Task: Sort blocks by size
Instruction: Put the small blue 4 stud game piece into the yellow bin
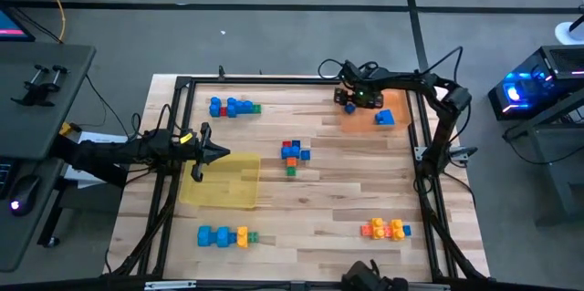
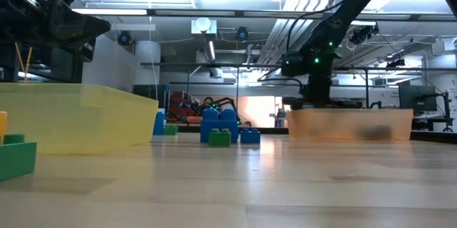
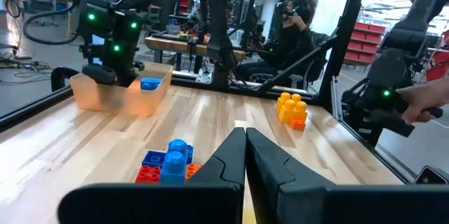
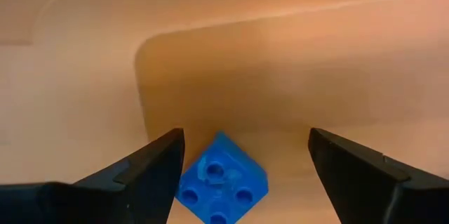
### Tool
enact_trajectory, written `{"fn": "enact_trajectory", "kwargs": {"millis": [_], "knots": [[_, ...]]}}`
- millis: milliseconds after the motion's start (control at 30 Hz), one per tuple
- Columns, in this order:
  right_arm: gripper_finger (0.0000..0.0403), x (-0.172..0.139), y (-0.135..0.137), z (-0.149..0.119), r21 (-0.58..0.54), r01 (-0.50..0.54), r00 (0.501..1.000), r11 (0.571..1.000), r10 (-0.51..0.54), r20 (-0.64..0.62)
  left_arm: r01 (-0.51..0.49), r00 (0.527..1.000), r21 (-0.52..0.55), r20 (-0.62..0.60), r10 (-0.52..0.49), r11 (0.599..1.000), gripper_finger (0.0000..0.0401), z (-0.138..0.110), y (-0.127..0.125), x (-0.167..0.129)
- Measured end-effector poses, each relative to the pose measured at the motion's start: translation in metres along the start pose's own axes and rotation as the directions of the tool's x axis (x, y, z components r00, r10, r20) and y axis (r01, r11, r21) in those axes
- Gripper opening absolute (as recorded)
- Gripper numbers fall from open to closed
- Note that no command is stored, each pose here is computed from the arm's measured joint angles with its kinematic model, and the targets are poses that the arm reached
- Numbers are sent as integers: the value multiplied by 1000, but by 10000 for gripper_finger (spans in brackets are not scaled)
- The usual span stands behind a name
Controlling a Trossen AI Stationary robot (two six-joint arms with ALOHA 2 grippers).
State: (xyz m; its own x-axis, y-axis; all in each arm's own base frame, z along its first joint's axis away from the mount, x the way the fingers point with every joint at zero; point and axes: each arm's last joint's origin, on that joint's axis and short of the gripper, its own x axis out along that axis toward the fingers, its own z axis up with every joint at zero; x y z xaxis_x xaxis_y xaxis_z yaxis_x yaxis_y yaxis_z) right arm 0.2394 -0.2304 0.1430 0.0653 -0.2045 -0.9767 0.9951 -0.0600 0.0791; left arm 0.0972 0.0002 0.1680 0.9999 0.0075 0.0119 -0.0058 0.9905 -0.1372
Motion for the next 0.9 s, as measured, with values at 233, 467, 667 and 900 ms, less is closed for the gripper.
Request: {"fn": "enact_trajectory", "kwargs": {"millis": [233,467,667,900], "knots": [[301,-10,-5,-1,-233,6,1000,972,-8,-7,0,1000,0,0,0,1000,0,0,0,0],[301,-14,-9,-2,-320,-38,993,947,1,-115,-1,1000,0,0,1,1000,0,0,0,0],[301,-14,-9,-4,-519,-67,991,852,-2,-132,-2,1000,0,0,2,1000,0,0,0,0],[301,-15,-14,-9,-384,-52,977,922,-32,-209,-3,1000,0,1,3,1000,0,0,0,0]]}}
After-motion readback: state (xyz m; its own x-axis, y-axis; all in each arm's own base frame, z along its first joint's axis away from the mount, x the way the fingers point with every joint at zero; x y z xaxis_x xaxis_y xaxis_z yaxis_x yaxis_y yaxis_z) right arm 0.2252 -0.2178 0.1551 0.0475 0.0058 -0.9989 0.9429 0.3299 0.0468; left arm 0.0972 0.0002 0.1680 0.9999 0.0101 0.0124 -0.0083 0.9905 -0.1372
